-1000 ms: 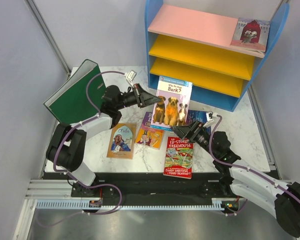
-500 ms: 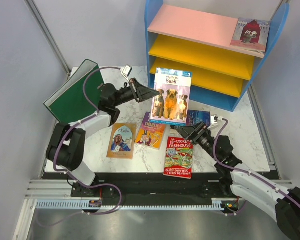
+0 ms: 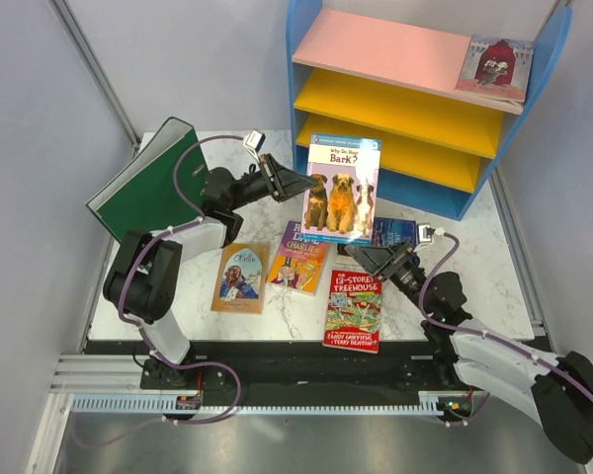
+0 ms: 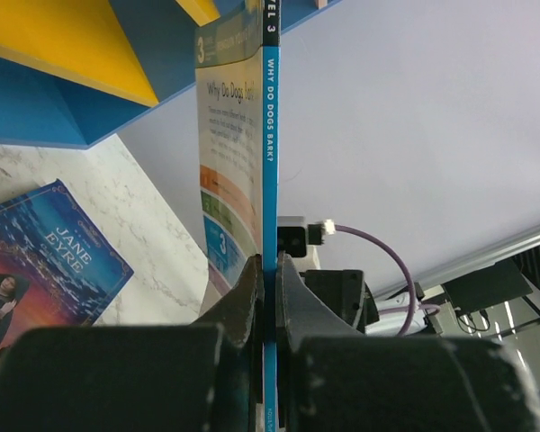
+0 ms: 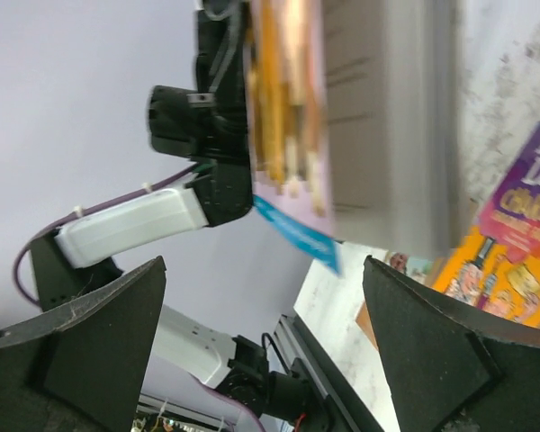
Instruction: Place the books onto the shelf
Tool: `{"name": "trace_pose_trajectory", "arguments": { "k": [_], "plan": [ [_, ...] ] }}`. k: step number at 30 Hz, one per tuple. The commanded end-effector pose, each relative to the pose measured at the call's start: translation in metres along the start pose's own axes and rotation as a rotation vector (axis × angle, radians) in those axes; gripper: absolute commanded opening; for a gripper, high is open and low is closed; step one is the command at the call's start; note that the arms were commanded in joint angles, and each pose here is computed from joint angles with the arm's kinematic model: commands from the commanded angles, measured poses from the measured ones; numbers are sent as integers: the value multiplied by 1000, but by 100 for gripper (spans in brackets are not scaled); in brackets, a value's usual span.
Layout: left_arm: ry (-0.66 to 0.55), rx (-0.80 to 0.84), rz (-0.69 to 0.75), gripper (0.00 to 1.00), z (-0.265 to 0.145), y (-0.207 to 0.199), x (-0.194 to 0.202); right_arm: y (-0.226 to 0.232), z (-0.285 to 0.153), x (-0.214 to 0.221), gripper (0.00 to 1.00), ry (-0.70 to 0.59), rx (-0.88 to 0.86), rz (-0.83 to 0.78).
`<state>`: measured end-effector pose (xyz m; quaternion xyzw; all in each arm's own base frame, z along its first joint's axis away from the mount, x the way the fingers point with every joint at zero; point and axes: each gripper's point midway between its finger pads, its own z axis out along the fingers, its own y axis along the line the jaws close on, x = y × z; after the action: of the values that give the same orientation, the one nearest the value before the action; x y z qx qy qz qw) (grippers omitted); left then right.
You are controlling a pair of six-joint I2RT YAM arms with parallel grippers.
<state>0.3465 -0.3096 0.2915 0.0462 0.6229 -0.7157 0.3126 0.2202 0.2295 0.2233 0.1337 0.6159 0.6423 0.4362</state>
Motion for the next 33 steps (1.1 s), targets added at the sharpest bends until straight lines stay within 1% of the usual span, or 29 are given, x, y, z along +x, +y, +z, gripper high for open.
{"name": "trace_pose_trajectory", "arguments": {
  "k": [1,2,5,10,17,23,27,33],
  "plan": [
    [-43,62,49,2,9,-18,-19,32,-1,-10,98,-13,-72,-83],
    [-42,65,32,2,10,-18,-19,35,-4,-15,98,-44,-72,-85],
    [-46,90,25,2,13,-20,-19,21,-10,-16,98,-66,-28,-59],
    [-28,106,34,2,20,-28,-16,8,-6,-9,98,-42,0,-42],
    [-4,133,47,2,25,-44,-10,0,3,-9,98,-40,22,-45],
    [28,118,49,2,23,-46,3,6,2,-24,98,-104,15,-94],
    [39,102,31,2,19,-37,13,12,2,-32,98,-128,19,-151],
    [53,113,23,2,21,-38,22,-2,-1,-30,98,-122,58,-151]
  ]
}}
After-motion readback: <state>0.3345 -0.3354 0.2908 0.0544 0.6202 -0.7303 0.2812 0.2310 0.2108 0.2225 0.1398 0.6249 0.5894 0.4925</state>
